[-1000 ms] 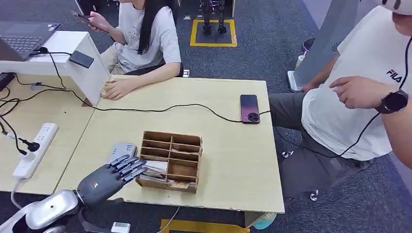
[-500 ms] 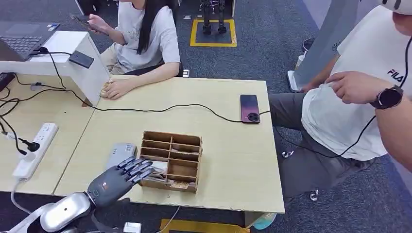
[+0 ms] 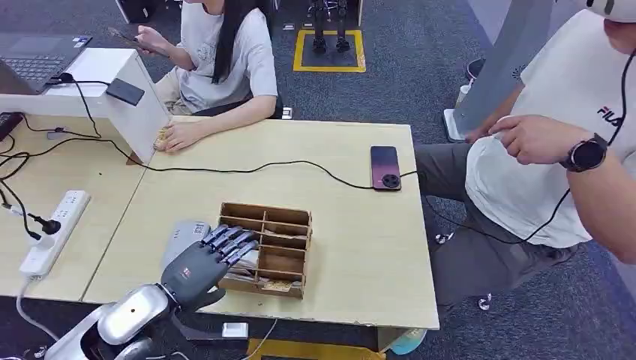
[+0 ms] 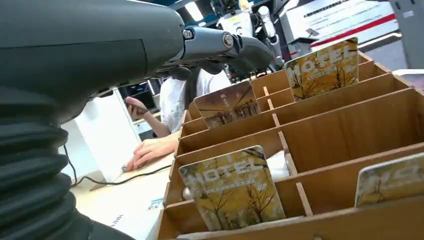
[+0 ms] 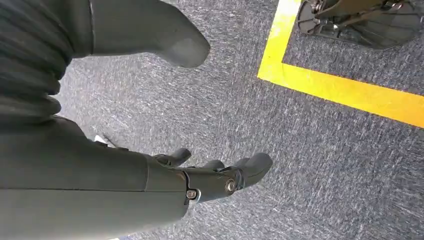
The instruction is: Pass the card to the sensor for recognition and then transmit it.
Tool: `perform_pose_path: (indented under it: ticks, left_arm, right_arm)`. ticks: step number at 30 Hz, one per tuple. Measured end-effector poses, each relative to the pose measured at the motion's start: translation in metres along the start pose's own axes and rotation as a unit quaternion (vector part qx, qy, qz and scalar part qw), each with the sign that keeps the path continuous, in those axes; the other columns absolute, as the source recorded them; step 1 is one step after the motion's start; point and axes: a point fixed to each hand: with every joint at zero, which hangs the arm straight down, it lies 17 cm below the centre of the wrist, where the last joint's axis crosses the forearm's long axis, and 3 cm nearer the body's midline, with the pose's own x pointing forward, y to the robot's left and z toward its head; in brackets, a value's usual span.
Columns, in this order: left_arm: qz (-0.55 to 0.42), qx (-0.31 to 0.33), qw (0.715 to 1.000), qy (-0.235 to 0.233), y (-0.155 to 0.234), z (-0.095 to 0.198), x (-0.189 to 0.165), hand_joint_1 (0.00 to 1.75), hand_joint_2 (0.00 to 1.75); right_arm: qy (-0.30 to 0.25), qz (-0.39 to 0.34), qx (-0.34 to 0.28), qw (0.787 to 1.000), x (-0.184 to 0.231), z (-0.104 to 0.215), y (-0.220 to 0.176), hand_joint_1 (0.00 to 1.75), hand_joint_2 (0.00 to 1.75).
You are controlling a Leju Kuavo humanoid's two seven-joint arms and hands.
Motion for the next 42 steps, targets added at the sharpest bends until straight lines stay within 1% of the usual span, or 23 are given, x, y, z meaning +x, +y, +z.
perform_pose_path:
  ticks: [10, 17, 18, 19, 31, 42]
  left_arm:
    - [0.004, -0.022, 1.0, 0.012, -0.016, 0.0, -0.006, 0.0, 1.75]
    - [0.002, -0.028, 1.0, 0.013, -0.019, 0.002, -0.008, 0.0, 1.75]
    - [0.001, -0.03, 0.999, 0.013, -0.02, 0.003, -0.009, 0.24, 1.75]
    - [0.0, -0.032, 0.999, 0.013, -0.021, 0.004, -0.01, 1.75, 1.75]
    - [-0.008, -0.048, 0.999, 0.009, -0.023, 0.013, -0.021, 1.75, 1.75]
    - [-0.002, -0.054, 0.999, 0.003, -0.025, 0.022, -0.022, 1.75, 1.75]
  right_arm:
    - [0.002, 0.0, 0.002, 1.0, -0.001, 0.0, 0.001, 0.0, 1.75]
    - [0.001, 0.0, 0.002, 1.0, 0.0, 0.0, 0.001, 0.0, 1.75]
    - [0.001, 0.0, 0.002, 1.0, 0.0, 0.0, 0.001, 0.0, 1.75]
    - [0.0, 0.0, 0.002, 1.0, 0.0, 0.0, 0.001, 0.0, 1.75]
    - [0.0, 0.0, 0.002, 1.0, 0.0, 0.0, 0.001, 0.0, 1.75]
    - [0.002, 0.0, 0.002, 1.0, -0.001, 0.0, 0.001, 0.0, 1.75]
